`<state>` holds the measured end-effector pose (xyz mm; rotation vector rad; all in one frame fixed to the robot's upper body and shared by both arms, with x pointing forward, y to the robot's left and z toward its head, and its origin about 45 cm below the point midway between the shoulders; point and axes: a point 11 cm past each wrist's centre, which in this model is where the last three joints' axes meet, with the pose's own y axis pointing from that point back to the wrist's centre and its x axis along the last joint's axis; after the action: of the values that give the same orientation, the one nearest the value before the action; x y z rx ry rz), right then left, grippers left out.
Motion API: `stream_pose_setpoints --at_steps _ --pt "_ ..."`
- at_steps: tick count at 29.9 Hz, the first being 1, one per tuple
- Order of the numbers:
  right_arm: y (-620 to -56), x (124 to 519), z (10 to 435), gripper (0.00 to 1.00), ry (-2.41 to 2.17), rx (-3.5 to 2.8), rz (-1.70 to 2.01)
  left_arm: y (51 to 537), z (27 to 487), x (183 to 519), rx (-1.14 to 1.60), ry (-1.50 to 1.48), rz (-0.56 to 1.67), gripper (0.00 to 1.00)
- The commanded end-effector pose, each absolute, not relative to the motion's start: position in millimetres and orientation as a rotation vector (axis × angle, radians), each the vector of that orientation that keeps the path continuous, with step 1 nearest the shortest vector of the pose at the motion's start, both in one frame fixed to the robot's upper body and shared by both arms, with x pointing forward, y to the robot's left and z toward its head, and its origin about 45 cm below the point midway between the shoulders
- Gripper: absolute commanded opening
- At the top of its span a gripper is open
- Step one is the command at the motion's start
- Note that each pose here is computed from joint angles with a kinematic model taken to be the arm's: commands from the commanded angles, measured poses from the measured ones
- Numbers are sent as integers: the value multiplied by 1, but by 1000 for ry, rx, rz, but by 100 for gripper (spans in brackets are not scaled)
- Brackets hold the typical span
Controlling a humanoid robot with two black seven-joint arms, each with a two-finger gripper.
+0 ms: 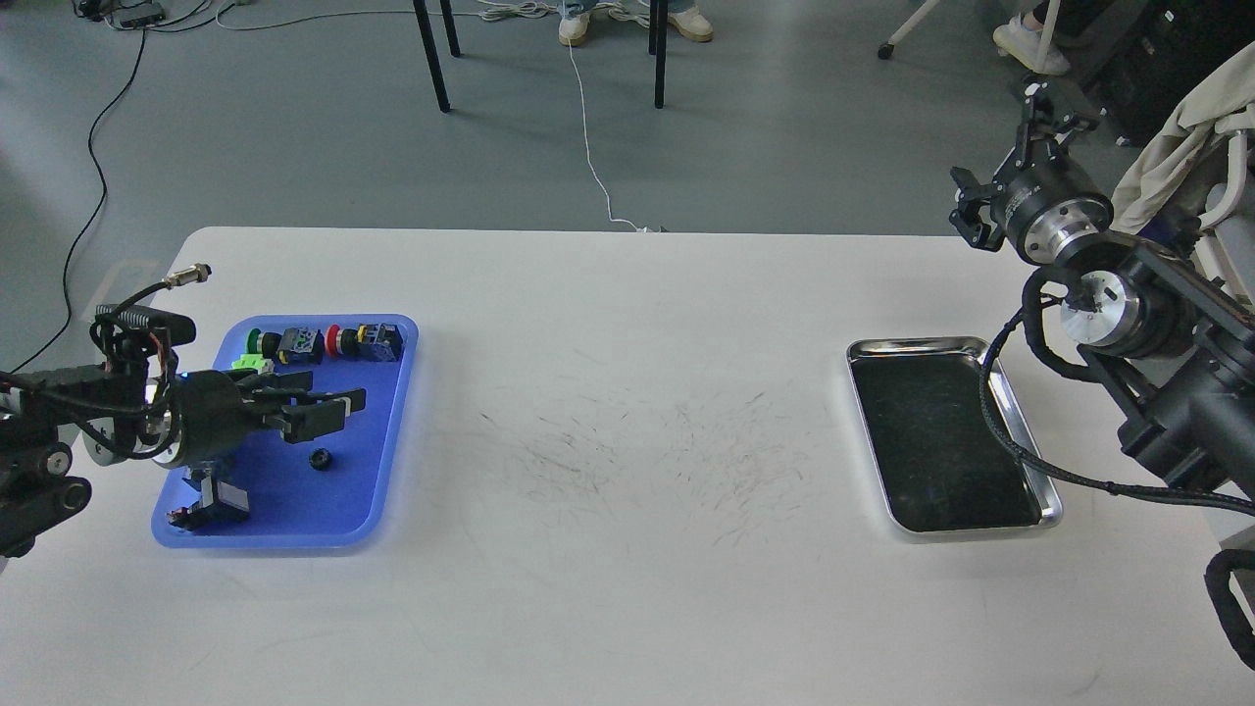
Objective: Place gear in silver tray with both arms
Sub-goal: 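Lower the left hand onto a black gear in the blue tray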
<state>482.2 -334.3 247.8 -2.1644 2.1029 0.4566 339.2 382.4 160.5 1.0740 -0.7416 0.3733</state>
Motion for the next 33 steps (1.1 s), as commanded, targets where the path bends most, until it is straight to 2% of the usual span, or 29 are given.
stream_pose_setpoints --at_steps 1,18,31,33 --pt "-337 482 250 99 2107 -2165 445 381 152 339 1062 -735 376 78" --pt "-337 483 253 99 2104 -2166 439 393 126 343 1115 -794 387 78" --pt "-337 483 253 99 2106 -2168 436 395 113 343 1128 -795 386 73" --pt "-337 483 253 99 2106 -2168 436 400 112 343 1144 -792 389 69"
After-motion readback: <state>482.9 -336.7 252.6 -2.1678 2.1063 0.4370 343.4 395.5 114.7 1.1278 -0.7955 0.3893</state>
